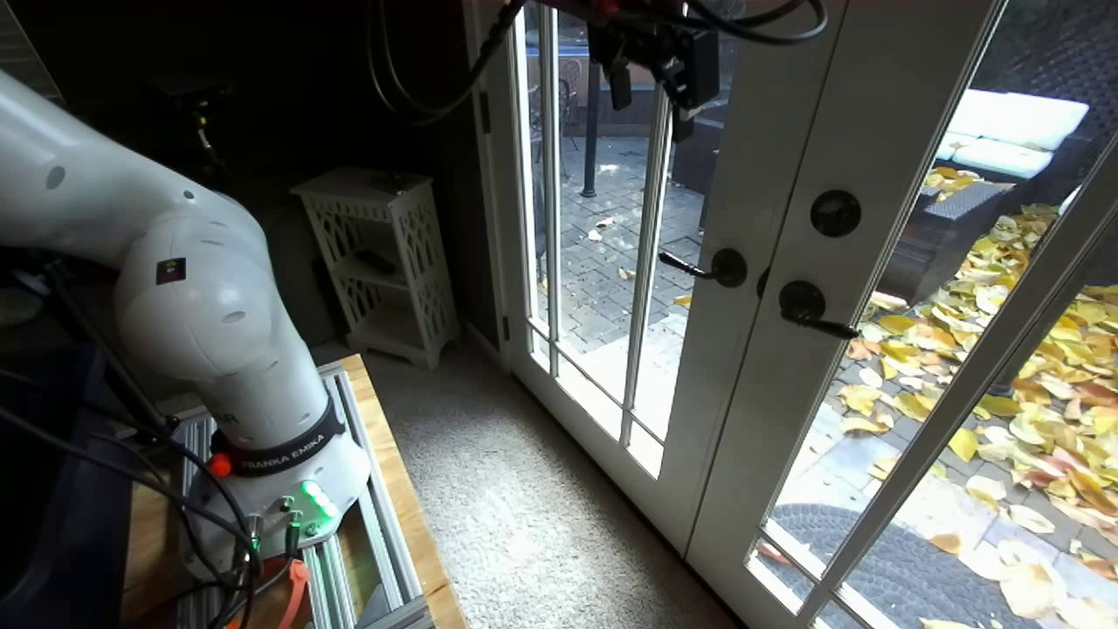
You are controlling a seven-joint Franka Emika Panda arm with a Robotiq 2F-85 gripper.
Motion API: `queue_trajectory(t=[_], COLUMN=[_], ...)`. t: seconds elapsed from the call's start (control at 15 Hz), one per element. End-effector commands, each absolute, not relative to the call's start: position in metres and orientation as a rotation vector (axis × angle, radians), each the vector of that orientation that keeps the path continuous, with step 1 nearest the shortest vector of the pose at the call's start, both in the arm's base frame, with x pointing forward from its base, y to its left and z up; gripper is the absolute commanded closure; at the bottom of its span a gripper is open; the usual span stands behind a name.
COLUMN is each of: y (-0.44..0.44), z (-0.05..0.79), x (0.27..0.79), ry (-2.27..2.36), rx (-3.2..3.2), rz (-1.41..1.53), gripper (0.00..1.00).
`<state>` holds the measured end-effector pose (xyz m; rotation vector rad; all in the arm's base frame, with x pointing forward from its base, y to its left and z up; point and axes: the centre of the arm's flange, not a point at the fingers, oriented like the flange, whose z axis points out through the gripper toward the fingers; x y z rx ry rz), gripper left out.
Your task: Turn the lock on the right door.
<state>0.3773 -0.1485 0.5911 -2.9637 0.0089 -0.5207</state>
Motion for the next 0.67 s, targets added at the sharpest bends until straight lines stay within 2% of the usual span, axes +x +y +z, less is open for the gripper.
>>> queue_trajectory(t=[0.0, 0.6], y=[-0.183, -0.259], z=[0.583, 0.532], x=[0.400, 0.485], ry=[0.049, 0.008], rx=[-2.886, -2.782], rz=[-0.551, -0.579], gripper=[0.00, 0.00])
